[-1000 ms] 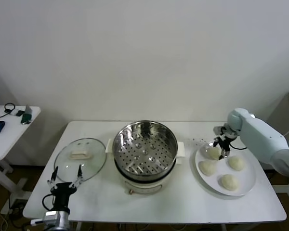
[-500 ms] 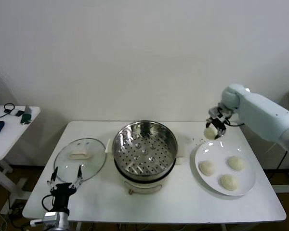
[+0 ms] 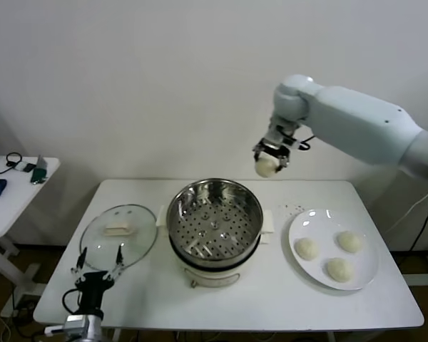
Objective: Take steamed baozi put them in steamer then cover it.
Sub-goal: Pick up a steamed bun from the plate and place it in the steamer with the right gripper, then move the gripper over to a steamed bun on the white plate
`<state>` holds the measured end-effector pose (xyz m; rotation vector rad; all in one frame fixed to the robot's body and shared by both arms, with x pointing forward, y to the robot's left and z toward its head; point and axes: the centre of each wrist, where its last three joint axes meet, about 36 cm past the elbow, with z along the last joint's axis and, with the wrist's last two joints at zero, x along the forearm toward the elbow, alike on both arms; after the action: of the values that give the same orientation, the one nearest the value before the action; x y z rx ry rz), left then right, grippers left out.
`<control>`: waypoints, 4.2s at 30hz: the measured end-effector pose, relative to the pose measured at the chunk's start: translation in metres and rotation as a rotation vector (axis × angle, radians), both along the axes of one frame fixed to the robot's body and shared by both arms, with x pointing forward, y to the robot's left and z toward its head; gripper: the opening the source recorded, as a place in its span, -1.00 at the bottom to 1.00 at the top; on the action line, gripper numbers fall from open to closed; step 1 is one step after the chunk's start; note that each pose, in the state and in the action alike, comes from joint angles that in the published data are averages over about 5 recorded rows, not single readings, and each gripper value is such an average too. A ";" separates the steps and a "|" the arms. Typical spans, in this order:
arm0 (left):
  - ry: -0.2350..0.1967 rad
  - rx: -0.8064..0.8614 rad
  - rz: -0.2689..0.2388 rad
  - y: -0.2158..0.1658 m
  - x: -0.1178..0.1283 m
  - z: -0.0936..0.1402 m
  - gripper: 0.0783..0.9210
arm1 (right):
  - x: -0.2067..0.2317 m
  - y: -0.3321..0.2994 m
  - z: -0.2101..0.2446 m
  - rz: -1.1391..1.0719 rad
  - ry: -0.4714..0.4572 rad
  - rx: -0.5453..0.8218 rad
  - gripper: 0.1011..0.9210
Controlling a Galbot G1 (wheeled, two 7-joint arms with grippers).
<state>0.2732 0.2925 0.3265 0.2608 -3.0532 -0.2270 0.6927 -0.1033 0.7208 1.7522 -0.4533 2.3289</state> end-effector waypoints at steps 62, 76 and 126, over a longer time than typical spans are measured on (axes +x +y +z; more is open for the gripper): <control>-0.027 0.021 -0.006 0.010 -0.004 0.024 0.77 | -0.019 -0.073 -0.014 -0.279 0.173 0.191 0.76; -0.025 0.023 -0.018 0.006 -0.006 0.029 0.77 | -0.063 -0.239 -0.099 -0.829 0.231 0.342 0.76; 0.008 0.037 0.005 0.008 -0.006 0.022 0.77 | -0.048 -0.265 -0.271 -1.120 0.355 0.281 0.51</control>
<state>0.2668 0.3008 0.3487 0.2687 -3.0421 -0.2832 0.6443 -0.3687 0.4497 1.3659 -1.3038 1.1851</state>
